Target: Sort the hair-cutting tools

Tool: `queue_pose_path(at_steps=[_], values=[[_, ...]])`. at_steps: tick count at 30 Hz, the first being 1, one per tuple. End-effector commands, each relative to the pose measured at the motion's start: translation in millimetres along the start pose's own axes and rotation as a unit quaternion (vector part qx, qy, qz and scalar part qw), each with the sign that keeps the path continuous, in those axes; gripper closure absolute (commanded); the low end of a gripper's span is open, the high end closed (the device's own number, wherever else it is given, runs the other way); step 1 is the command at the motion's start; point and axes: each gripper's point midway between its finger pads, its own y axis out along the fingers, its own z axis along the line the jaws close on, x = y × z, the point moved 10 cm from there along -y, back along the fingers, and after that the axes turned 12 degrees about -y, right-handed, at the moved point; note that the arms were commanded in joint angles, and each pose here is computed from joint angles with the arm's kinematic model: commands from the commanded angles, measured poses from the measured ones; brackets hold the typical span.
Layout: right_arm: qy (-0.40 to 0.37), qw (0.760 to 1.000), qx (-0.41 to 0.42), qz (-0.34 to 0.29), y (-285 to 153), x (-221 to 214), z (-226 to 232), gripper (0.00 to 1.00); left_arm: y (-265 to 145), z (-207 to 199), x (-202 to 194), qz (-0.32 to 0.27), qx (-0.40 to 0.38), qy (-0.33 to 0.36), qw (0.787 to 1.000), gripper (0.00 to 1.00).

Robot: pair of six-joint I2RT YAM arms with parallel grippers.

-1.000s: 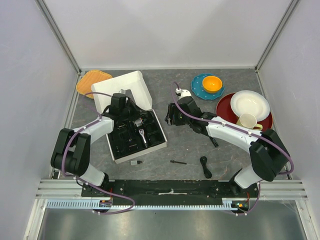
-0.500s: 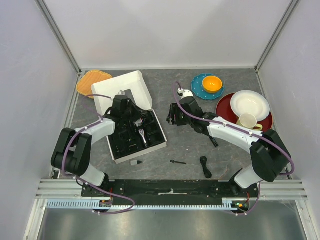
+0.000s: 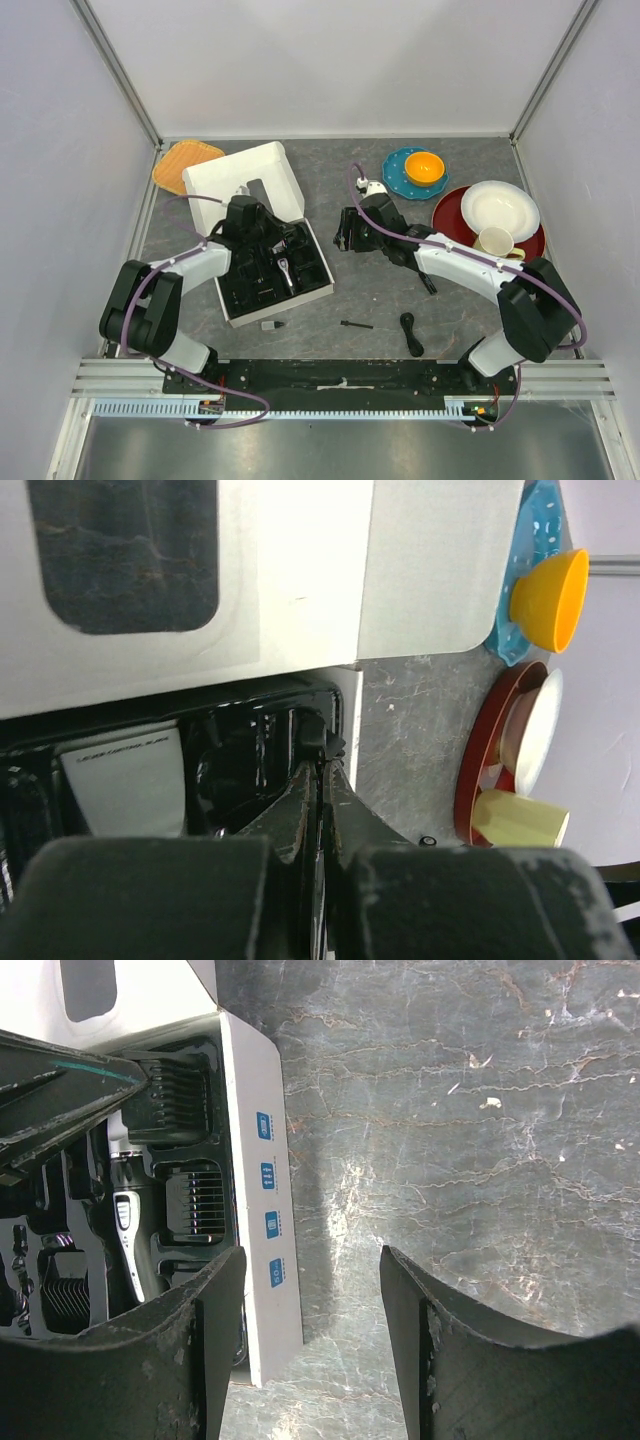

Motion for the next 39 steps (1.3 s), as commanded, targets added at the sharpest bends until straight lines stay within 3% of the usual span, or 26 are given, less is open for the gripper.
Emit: queue_pose_path(at_steps=[1,20,22,26,30,34,39], values=[[0.010,1.000,0.008,0.001,5.5,-1.1,-0.1,0.36,-10.4,4.0,1.3,-0.031,0.021,0.005,0.999,0.98],[0.018,1.000,0.011,0.010,8.2,-4.9,-0.7,0.36,17.6,8.9,-4.8,0.010,0.006,0.018,1.000,0.97],[0.018,1.000,0.012,0.010,8.5,-4.5,-0.4,0.36,17.2,9.3,-4.6,0.010,0.008,0.024,1.000,0.92],[0.018,1.000,0.014,0.006,7.3,-2.2,0.4,0.36,7.9,7.3,-2.2,-0.004,0.015,0.037,0.999,0.65],[0.019,1.000,0.017,0.005,6.4,-0.7,1.3,0.36,-3.8,2.1,1.3,-0.022,0.014,0.057,0.998,0.55],[0.018,1.000,0.019,0.004,7.3,0.8,1.7,0.36,-14.2,-3.4,5.6,-0.043,0.017,0.079,0.996,0.54],[0.020,1.000,0.019,0.009,8.1,-1.2,1.4,0.36,-21.7,-13.6,8.0,-0.050,0.008,0.097,0.994,0.66]])
